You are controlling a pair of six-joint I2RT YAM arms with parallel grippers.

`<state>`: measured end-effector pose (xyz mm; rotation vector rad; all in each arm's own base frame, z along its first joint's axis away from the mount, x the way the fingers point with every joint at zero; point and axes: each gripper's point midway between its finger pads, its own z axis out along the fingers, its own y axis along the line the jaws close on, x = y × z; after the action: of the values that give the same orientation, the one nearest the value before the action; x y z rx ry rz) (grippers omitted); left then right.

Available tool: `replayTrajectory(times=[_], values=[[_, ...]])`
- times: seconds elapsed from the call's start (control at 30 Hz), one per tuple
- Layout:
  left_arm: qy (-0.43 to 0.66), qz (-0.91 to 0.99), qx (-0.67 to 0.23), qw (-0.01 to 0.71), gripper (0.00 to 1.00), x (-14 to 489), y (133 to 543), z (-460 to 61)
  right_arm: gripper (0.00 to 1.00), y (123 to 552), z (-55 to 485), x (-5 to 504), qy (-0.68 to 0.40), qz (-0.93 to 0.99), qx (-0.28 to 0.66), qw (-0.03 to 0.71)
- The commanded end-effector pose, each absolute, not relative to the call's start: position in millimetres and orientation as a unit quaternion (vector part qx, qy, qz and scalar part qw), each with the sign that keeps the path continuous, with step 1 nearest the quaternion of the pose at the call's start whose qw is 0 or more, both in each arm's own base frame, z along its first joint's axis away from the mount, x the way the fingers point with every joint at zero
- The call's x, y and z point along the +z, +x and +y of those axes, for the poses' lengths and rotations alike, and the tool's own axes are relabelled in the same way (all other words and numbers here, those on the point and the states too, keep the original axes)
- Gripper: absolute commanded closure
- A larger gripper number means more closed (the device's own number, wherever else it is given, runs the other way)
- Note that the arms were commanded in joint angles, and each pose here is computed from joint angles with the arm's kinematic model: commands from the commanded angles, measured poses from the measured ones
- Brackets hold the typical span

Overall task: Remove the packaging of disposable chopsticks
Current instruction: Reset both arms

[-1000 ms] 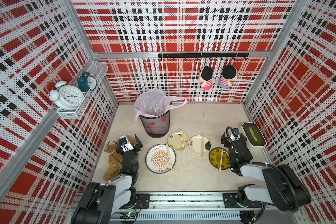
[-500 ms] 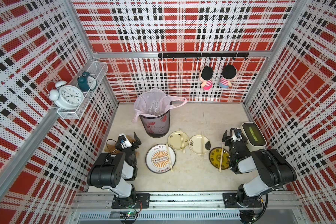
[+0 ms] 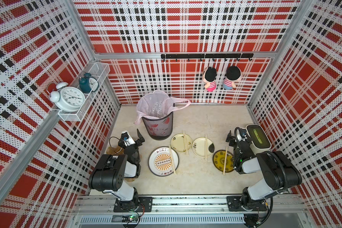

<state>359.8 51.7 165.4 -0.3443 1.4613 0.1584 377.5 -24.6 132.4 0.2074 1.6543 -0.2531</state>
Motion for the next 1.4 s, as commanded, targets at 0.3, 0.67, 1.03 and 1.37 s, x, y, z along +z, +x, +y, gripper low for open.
replayTrajectory(times=[0.3, 0.67, 1.03, 1.37], values=[[-0.153, 0.670, 0.078, 0.722, 0.02, 160.7, 360.5, 50.8, 0.00, 383.0, -27.7, 133.0, 0.087, 0.736, -0.089, 0.665], [-0.153, 0.670, 0.078, 0.723, 0.02, 161.2, 360.6, 51.0, 0.00, 361.7, -21.7, 185.4, 0.083, 0.718, -0.060, 0.688], [-0.153, 0.669, 0.078, 0.723, 0.02, 162.0, 360.3, 50.9, 0.00, 372.4, -32.5, 141.2, 0.104, 0.732, -0.087, 0.668], [-0.148, 0.673, 0.083, 0.720, 0.02, 160.7, 362.3, 49.3, 0.00, 382.8, -30.7, 134.0, 0.093, 0.732, -0.090, 0.668]])
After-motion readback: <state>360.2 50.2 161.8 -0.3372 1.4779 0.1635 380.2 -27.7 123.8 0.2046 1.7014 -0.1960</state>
